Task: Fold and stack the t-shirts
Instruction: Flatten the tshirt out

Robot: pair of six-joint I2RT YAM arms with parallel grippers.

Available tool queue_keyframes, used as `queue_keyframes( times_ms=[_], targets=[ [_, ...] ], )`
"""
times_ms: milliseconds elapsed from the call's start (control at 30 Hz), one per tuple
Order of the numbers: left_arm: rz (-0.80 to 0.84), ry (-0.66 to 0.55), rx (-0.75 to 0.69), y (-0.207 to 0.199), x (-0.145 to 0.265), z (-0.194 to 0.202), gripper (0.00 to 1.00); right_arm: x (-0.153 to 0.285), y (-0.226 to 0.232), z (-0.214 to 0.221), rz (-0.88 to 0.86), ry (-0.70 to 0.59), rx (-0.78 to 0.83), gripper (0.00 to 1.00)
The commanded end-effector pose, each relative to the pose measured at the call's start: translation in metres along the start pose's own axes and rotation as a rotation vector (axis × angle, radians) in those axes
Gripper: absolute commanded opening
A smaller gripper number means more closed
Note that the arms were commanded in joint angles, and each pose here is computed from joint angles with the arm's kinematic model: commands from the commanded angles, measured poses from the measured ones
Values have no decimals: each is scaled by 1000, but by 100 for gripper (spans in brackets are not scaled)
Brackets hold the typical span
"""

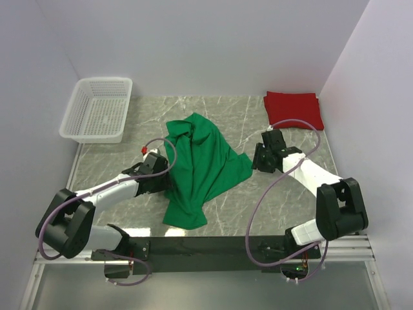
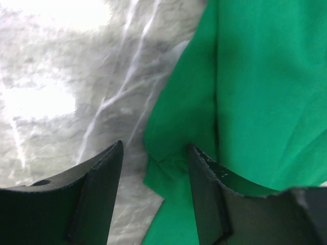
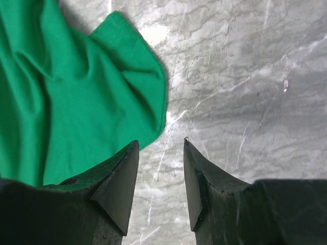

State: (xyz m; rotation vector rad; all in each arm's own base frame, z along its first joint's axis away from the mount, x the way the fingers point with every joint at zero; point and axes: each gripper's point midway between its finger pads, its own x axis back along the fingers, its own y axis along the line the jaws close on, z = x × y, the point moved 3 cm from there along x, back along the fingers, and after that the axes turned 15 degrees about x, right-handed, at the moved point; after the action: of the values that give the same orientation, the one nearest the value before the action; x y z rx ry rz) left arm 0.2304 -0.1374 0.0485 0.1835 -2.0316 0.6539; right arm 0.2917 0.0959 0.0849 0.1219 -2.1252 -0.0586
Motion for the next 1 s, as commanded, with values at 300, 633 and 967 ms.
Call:
queue_keyframes(
  times_ms=[300,633,967],
  targets=[
    [19,11,-16,-7,-11,5,22,-32,7,-19,-21,26,28,49],
    [-48,-134,16,10,21,-18,1,-56,12,-14,-7,91,81,50],
    [12,-195,134,21,51,-57,1,-19,-18,-45,164,24,82,0]
  ],
)
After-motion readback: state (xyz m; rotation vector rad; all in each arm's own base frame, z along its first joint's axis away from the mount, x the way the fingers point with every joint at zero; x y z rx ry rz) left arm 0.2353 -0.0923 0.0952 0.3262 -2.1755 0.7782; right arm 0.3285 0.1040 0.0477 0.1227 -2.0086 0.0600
